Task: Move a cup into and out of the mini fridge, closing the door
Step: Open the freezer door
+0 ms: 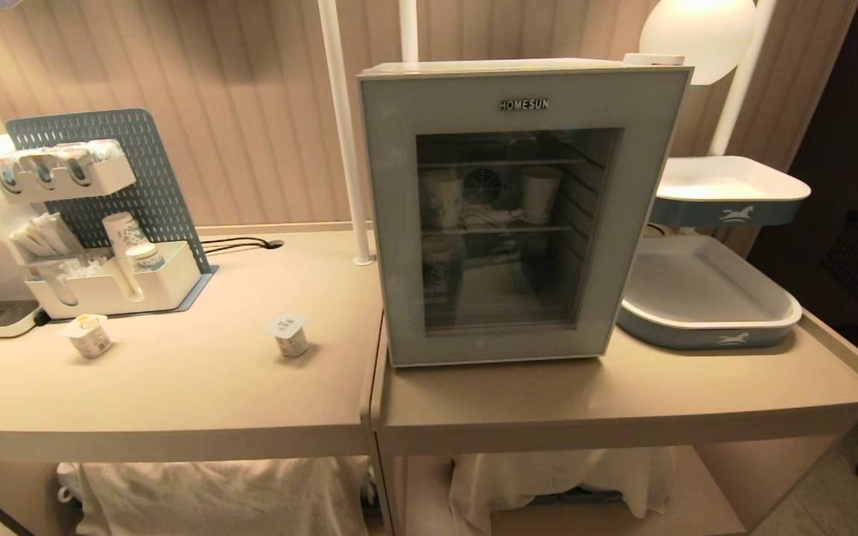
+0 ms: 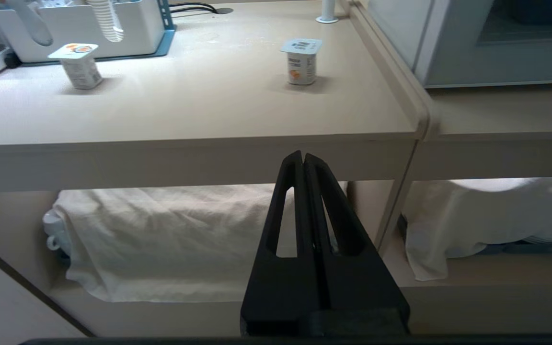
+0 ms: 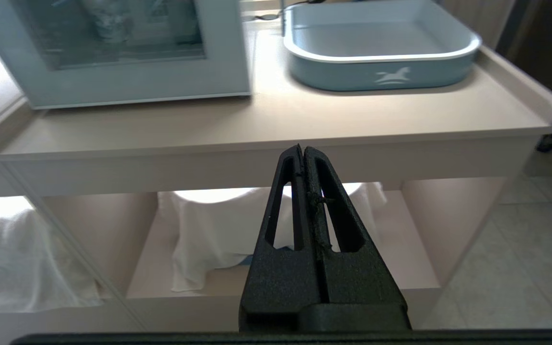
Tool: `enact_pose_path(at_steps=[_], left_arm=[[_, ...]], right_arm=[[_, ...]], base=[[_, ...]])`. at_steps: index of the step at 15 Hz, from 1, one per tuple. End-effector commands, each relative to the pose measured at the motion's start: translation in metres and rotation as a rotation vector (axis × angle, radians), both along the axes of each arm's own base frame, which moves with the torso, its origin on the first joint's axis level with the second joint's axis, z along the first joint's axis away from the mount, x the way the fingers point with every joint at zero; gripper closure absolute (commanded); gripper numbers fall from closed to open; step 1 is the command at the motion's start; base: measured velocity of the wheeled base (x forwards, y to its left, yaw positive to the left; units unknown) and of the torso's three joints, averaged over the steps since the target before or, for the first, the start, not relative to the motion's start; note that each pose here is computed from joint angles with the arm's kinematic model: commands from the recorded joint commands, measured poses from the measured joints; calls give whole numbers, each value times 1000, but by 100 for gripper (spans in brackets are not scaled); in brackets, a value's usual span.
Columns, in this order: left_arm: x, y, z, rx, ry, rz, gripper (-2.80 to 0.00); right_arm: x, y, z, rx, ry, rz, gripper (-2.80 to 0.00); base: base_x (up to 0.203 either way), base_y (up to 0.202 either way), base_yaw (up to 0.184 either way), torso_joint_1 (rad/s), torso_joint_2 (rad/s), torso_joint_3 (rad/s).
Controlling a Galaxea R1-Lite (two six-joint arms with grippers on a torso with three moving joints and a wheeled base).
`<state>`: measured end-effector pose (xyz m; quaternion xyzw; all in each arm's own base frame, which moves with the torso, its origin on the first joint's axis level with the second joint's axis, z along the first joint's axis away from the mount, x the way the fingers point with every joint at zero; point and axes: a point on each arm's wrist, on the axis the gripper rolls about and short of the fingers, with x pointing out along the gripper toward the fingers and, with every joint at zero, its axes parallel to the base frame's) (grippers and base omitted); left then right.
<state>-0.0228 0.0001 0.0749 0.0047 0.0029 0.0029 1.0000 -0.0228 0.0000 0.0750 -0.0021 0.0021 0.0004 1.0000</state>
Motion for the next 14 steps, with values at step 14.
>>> enact_pose_path(at_steps=[14], left_arm=[[0, 0, 0, -5, -1, -3, 0]], right_arm=[[0, 0, 0, 1, 2, 1, 0]], base=[[0, -75, -1, 2, 1, 1]])
